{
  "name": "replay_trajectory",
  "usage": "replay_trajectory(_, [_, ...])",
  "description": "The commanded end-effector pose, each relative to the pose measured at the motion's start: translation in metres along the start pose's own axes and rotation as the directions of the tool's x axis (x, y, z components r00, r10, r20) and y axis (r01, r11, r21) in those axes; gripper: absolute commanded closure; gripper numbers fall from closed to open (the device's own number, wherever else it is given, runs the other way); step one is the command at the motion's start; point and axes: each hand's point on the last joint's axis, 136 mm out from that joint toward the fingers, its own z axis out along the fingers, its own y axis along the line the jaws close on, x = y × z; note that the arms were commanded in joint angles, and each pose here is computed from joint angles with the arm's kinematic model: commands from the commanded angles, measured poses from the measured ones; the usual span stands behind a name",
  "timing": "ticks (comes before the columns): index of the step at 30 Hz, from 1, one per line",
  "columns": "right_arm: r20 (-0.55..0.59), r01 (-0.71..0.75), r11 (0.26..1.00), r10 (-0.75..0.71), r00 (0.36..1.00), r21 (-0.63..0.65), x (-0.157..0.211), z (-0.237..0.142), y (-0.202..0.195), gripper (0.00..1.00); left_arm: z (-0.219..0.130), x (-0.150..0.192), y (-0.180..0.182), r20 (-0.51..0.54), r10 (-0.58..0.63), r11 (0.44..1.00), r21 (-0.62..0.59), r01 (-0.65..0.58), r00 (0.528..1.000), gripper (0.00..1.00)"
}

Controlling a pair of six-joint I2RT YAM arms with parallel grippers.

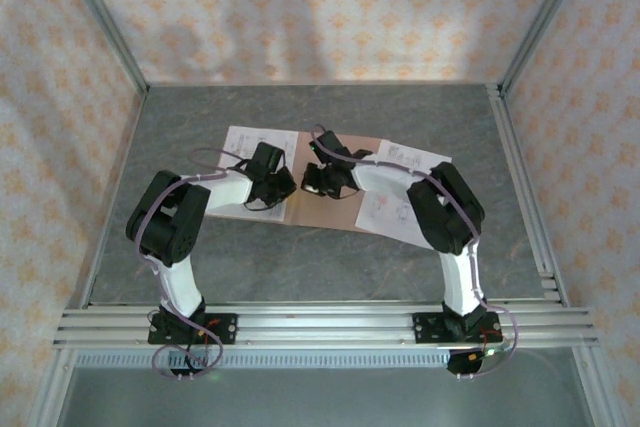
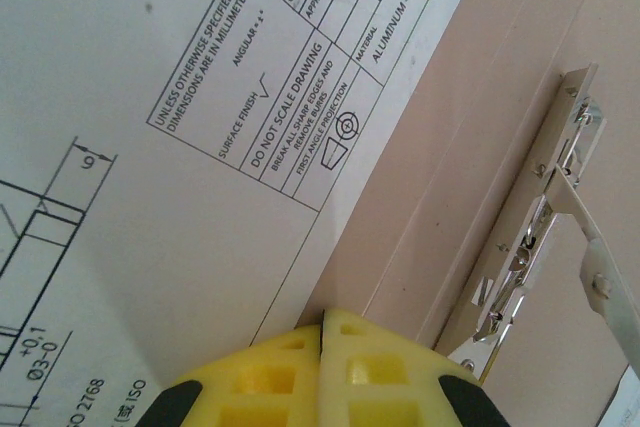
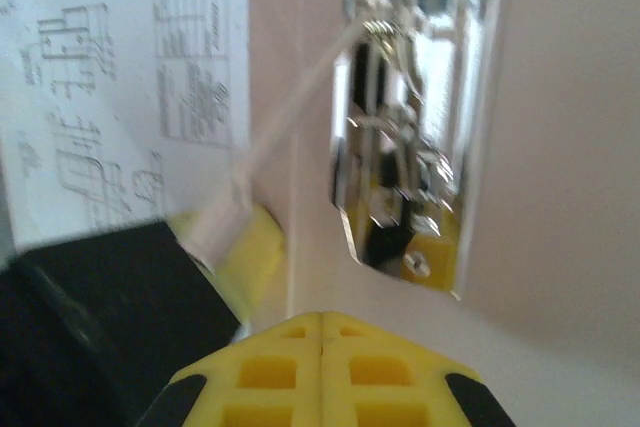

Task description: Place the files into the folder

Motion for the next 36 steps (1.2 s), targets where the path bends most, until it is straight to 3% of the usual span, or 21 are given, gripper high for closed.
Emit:
replay_trajectory(1, [0.047,-0.005,1.000,0.005,0.999,-0.002,-0.021,0.004,0.013,0.95,0.009,0.059,0.101,-0.164,-0.066,0.938,-0.346,0.006,0.984,1.00])
replay_trajectory(10, [0.119,-0.075,0.996,0.069,0.991,0.049,-0.064,0.001,0.004,0.94,0.009,0.058,0.097,-0.170,-0.062,0.940,-0.341,0.000,0.983,1.00])
replay_trajectory(20, [0.111,-0.137,0.990,0.133,0.985,0.030,-0.103,0.003,0.003,0.89,0.008,0.056,0.093,-0.169,-0.059,0.941,-0.337,-0.001,0.984,1.00])
replay_trajectory(28, [0.257,-0.044,0.999,0.042,0.965,0.003,-0.126,-0.079,0.036,0.69,0.008,0.051,0.083,-0.170,-0.040,0.947,-0.321,-0.017,0.985,1.00])
replay_trajectory(31, [0.378,-0.121,0.987,0.074,0.923,0.102,-0.122,-0.127,-0.004,0.64,0.007,0.049,0.076,-0.176,-0.023,0.950,-0.311,-0.034,0.984,1.00])
replay_trajectory(35, [0.480,-0.361,0.894,0.202,0.854,0.266,-0.081,-0.179,-0.122,0.53,-0.003,0.042,0.059,-0.165,0.021,0.957,-0.283,-0.067,0.986,1.00])
replay_trajectory(36, [0.488,-0.391,0.872,0.216,0.846,0.293,-0.067,-0.187,-0.146,0.44,-0.004,0.041,0.057,-0.165,0.028,0.957,-0.281,-0.075,0.986,1.00])
